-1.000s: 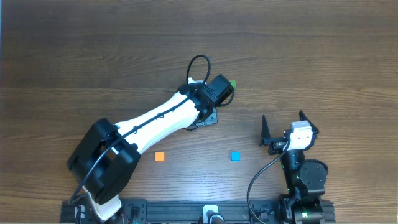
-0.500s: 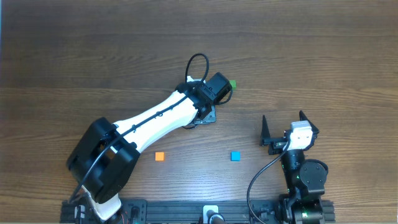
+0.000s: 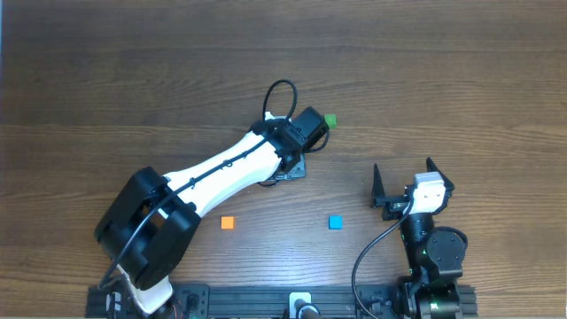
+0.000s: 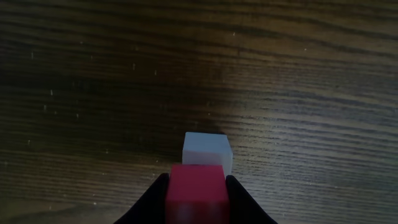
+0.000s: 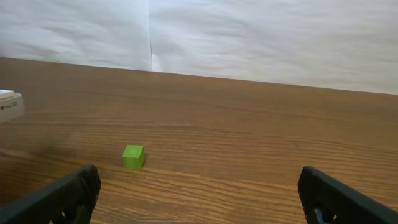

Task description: Stack Cubes

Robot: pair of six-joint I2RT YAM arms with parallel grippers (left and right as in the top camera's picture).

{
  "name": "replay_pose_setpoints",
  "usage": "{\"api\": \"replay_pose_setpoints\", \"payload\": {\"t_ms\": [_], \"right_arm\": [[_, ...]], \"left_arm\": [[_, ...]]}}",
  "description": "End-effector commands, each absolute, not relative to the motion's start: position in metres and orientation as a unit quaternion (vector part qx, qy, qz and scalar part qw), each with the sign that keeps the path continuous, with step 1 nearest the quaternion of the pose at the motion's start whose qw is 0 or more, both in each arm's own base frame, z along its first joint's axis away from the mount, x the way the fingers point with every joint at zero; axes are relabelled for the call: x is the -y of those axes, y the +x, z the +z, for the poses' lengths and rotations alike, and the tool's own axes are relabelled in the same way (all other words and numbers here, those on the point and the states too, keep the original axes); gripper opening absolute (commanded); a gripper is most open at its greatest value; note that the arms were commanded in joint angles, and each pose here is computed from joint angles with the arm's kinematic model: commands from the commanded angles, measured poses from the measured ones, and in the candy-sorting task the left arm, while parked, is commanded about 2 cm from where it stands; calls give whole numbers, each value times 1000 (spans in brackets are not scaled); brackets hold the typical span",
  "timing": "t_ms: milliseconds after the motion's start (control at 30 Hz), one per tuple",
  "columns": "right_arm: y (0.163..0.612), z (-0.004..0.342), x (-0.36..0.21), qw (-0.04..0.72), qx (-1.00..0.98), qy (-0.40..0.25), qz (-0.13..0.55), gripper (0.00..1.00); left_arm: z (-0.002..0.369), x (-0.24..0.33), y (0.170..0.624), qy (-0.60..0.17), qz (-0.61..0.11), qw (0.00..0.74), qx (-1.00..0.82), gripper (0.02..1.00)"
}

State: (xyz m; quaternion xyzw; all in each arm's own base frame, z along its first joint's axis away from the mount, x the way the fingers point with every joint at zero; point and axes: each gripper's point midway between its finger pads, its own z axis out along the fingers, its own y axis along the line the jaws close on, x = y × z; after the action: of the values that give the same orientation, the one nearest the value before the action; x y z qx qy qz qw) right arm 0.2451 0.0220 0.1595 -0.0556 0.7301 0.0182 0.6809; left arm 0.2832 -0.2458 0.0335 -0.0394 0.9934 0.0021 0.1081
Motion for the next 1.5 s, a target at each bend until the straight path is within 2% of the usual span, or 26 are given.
{"api": "replay_pose_setpoints", "payload": {"t_ms": [33,1367,1500], "right_arm": [[245,157,-22,681,-730,-56,21,993],[245,157,-22,681,-730,-56,21,993],[245,157,-22,681,-730,-56,21,993]], "left_arm": [[29,244,285,-35,5,109,-993,40],[23,244,291,-40,3,111,-993,40],[23,244,291,-40,3,111,-993,88]]}}
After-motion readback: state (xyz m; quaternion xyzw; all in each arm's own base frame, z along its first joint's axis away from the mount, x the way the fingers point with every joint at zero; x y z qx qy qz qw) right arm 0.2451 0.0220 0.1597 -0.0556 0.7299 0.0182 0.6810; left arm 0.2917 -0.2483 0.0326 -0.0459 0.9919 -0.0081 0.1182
